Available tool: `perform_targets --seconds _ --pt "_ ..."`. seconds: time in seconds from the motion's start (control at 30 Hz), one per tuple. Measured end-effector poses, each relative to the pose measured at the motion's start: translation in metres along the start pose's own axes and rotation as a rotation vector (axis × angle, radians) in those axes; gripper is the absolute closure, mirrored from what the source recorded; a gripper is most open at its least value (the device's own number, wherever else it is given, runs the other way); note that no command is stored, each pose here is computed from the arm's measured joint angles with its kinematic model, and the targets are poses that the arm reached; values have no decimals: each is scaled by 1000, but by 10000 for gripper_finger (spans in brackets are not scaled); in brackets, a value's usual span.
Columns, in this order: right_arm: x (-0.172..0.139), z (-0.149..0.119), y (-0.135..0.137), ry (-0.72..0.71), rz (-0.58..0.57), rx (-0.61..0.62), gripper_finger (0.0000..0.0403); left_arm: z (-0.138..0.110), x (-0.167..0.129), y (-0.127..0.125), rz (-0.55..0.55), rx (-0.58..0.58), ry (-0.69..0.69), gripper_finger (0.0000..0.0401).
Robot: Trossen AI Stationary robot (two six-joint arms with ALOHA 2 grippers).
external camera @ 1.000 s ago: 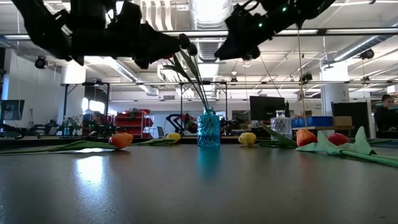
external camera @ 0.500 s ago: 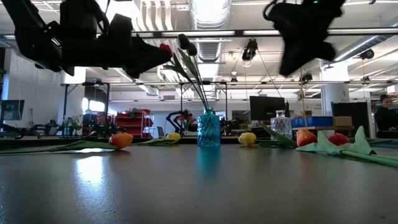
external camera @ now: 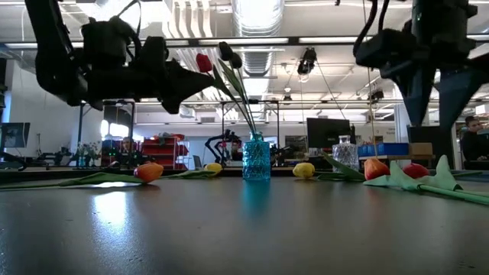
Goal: Sort flowers into vase by color
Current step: Put the red flower into the transparent blue vase
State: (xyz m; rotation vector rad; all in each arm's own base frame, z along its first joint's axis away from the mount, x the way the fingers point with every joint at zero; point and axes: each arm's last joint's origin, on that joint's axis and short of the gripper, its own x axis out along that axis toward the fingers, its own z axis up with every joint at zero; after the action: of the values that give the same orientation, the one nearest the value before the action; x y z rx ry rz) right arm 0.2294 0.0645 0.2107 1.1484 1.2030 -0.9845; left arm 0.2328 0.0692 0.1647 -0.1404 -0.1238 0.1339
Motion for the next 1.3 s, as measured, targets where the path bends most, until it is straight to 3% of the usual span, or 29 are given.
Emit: perform_targets --seconds 0.4,0.87,1.3 --pt "49 -13 19 85 -104 58 250 -3 -15 11 45 -40 -34 397" --pt "63 -9 22 49 -97 76 302 -5 -15 11 48 -53 -25 397" --pt "74 -8 14 50 -84 101 250 -5 -15 11 49 -61 -25 397"
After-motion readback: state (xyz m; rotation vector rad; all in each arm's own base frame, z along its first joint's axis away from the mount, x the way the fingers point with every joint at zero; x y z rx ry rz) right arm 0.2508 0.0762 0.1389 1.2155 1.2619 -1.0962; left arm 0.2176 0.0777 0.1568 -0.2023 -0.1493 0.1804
